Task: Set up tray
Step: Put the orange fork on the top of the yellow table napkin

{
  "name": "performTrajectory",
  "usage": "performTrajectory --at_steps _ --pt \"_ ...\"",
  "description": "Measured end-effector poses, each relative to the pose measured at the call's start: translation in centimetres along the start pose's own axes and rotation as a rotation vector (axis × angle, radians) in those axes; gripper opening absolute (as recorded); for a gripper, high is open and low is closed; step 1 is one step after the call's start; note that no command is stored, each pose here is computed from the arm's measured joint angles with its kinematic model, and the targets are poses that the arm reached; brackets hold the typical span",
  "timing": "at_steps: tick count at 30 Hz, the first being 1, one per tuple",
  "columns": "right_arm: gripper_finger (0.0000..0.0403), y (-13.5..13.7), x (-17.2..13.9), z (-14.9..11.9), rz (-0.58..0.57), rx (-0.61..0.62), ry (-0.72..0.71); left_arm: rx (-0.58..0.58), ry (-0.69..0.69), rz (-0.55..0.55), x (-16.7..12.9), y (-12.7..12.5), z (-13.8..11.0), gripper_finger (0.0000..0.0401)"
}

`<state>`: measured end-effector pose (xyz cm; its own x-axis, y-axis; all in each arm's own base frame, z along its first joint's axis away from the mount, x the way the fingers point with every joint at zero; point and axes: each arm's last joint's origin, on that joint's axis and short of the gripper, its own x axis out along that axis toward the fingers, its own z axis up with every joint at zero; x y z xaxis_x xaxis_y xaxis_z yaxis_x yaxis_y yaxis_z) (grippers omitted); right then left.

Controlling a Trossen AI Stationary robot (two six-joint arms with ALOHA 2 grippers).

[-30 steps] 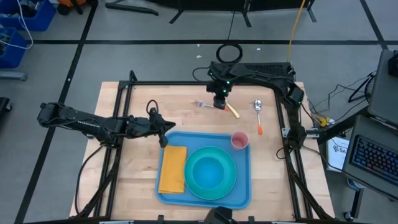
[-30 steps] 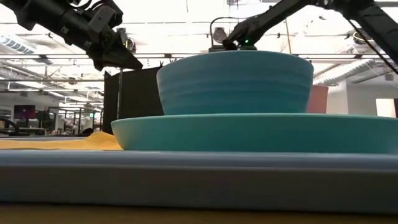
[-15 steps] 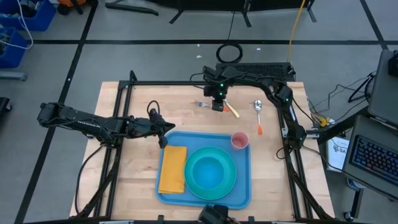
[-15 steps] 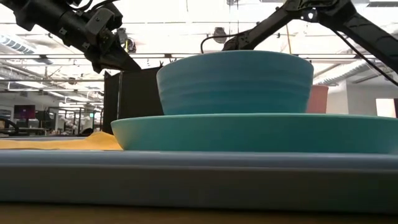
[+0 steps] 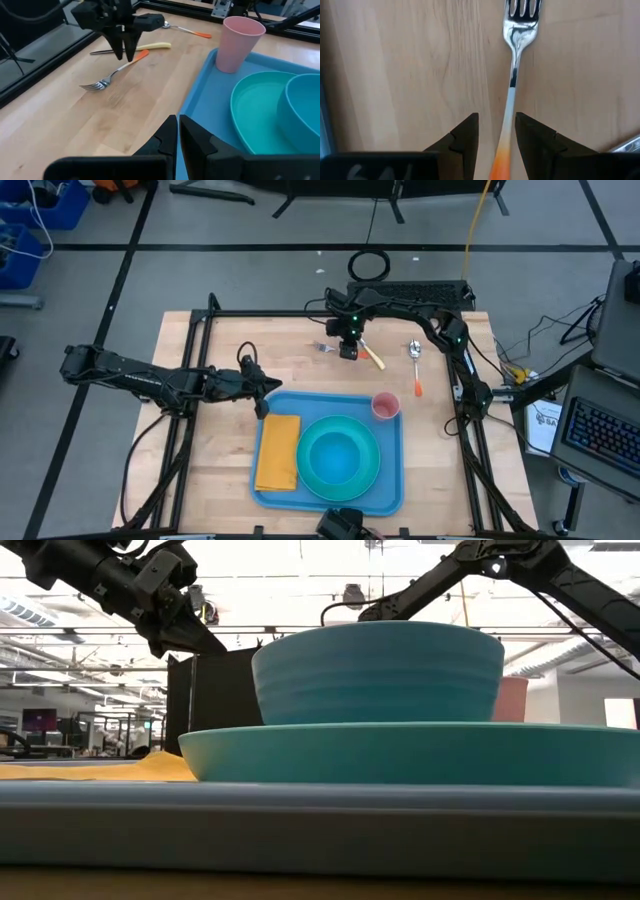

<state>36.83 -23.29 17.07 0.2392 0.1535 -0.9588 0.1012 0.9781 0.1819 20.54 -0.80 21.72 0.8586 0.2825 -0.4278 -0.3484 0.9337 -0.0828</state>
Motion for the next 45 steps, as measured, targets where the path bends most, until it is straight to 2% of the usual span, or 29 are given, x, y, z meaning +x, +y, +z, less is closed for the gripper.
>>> performTrajectory --at_steps 8,18,36,40,45 --pt "0.0119 0.0 0.1 0.0 -0.004 -0.008 -0.009 0.001 0.001 -0.001 0.0 0.0 0.0 0.0021" --pt "0.0119 0.0 2.2 -0.9 -0.005 -0.011 -0.019 0.003 0.007 0.0 0.1 0.0 -0.1 0.0021" --pt "0.0119 -0.1 2.2 -0.6 -0.052 -0.043 -0.038 0.006 0.008 0.001 0.1 0.0 -0.1 0.0021" --pt "0.0119 -0.3 2.2 -0.5 -0.104 -0.043 -0.039 0.01 0.015 0.003 0.1 0.0 -0.2 0.0021" --pt "0.0118 -0.4 2.2 -0.3 -0.113 -0.054 -0.056 0.015 0.028 0.008 0.1 0.0 -0.3 0.0021"
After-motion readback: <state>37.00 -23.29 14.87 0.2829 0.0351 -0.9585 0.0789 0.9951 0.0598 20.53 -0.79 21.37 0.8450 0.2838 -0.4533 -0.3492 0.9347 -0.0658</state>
